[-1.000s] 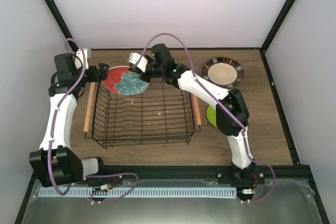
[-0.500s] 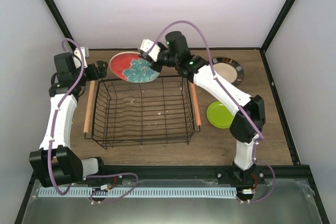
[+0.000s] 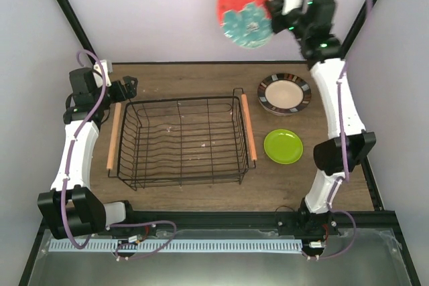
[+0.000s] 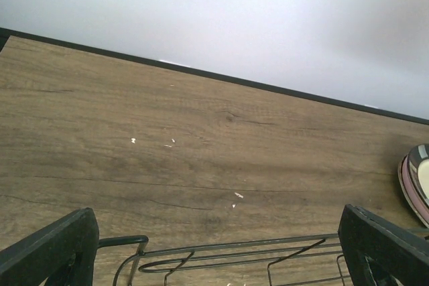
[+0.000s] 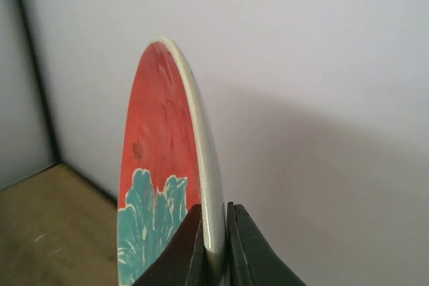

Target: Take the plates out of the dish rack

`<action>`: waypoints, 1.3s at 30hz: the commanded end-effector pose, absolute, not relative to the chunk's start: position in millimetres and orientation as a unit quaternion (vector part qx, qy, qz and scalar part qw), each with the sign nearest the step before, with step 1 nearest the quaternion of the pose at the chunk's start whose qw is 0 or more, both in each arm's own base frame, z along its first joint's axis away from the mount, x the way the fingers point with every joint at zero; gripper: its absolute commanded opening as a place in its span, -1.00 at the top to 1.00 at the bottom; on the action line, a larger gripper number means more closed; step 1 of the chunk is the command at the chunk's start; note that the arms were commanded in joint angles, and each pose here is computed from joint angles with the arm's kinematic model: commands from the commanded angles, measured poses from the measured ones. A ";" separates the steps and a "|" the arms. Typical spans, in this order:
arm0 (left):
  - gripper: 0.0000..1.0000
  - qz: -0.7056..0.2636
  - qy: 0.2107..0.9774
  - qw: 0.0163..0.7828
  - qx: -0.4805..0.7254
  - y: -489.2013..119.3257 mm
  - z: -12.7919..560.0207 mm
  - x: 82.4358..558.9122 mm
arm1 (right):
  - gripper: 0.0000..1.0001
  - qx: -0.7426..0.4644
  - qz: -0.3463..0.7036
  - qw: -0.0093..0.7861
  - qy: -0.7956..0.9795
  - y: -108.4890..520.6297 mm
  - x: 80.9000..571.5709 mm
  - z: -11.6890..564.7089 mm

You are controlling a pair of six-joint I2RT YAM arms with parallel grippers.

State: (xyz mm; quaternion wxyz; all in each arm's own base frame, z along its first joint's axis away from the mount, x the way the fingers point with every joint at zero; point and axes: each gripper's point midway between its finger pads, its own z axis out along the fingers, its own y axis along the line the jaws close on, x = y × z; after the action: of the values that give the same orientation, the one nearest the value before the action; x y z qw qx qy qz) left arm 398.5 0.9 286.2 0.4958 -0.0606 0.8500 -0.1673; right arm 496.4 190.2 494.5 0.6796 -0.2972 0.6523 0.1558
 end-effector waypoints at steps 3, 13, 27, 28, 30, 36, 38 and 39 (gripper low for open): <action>-1.00 -0.174 0.849 0.496 -0.058 -2.8 285.1 396.8 | 0.99 0.050 0.297 0.577 0.759 19.7 536.6 461.3; -1.00 -0.176 0.850 0.492 -0.058 -3.4 284.9 396.9 | 0.99 0.209 0.365 0.404 0.812 -38.4 519.6 289.1; -1.00 -0.171 0.851 0.493 -0.060 -1.6 286.3 396.9 | 0.99 0.248 0.355 0.334 0.837 -41.8 519.8 200.9; -1.00 -0.170 0.851 0.494 -0.060 -1.6 287.2 397.0 | 0.99 0.250 0.354 0.331 0.838 -42.3 519.9 196.0; -1.00 -0.170 0.851 0.493 -0.060 -1.5 286.8 397.3 | 0.99 0.252 0.353 0.326 0.840 -42.4 520.1 188.4; -1.00 -0.171 0.851 0.492 -0.059 -1.8 286.4 398.2 | 0.98 0.258 0.350 0.311 0.845 -42.8 519.2 172.8; -1.00 -0.172 0.851 0.492 -0.059 -1.8 286.1 398.6 | 0.97 0.259 0.347 0.310 0.847 -43.3 518.8 169.4; -1.00 -0.172 0.852 0.492 -0.059 -1.6 285.8 398.8 | 0.97 0.260 0.346 0.308 0.847 -43.5 518.6 167.7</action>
State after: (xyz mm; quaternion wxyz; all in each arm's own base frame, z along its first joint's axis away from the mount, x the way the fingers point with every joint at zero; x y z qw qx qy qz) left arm 397.7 0.0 284.6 0.4925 -0.0625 0.8511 -0.1705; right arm 506.1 -49.7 131.6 0.2655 0.2909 0.8650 0.3109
